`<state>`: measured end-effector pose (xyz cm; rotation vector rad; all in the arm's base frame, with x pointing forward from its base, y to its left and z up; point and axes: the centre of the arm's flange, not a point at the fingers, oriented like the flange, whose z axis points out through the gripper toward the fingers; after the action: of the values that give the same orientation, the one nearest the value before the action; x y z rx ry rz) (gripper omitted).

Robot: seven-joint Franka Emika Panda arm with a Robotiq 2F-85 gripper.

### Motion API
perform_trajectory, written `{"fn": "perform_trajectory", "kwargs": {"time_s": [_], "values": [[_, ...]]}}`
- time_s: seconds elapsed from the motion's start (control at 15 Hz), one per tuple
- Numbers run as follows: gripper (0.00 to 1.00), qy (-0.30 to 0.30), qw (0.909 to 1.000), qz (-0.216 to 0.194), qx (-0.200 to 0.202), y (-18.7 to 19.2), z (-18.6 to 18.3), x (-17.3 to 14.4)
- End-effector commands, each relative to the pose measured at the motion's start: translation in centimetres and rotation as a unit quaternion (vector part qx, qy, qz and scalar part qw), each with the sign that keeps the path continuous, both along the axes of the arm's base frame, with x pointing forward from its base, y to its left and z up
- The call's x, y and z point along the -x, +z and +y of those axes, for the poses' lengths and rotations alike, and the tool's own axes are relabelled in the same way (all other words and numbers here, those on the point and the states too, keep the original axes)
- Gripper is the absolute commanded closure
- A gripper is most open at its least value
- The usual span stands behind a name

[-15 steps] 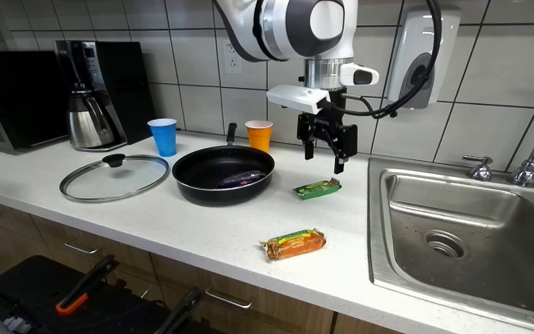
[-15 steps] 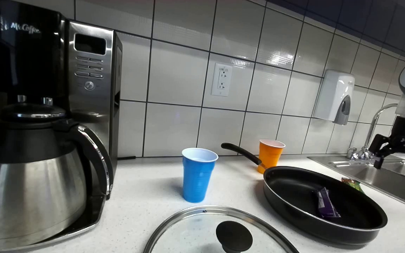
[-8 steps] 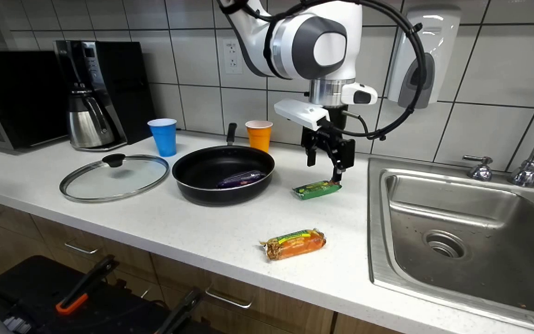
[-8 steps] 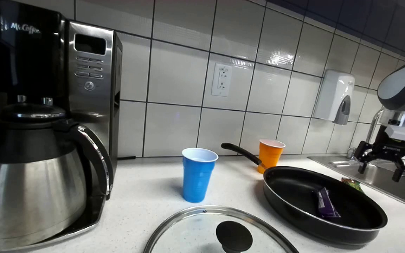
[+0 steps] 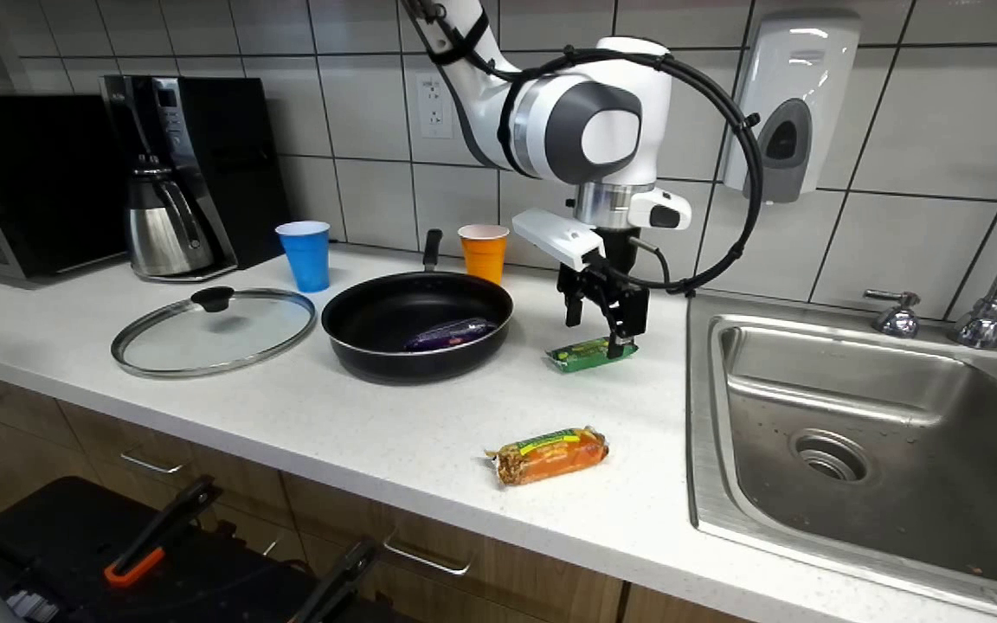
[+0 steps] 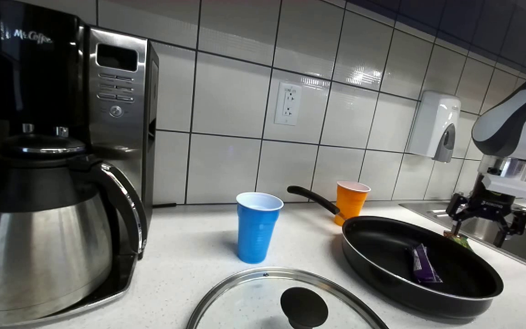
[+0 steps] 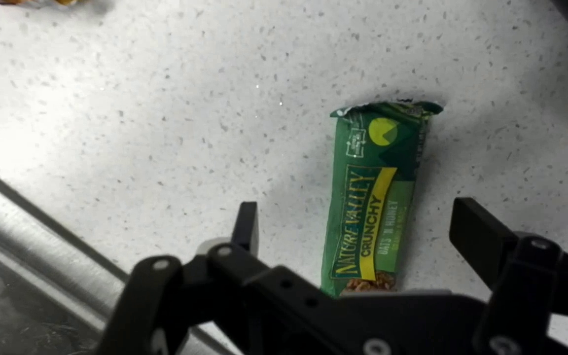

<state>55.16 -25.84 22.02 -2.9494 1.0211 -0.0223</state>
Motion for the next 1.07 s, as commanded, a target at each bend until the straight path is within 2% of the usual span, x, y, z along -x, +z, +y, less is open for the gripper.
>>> {"fn": "perform_trajectory", "kwargs": {"time_s": [0.0,1.0], "values": [[0.00,-0.007,0.9999,0.006,-0.013,-0.9,-0.7,-1.1],[0.00,-0.003,0.9998,0.018,-0.001,-3.2,-1.0,-2.4]]}}
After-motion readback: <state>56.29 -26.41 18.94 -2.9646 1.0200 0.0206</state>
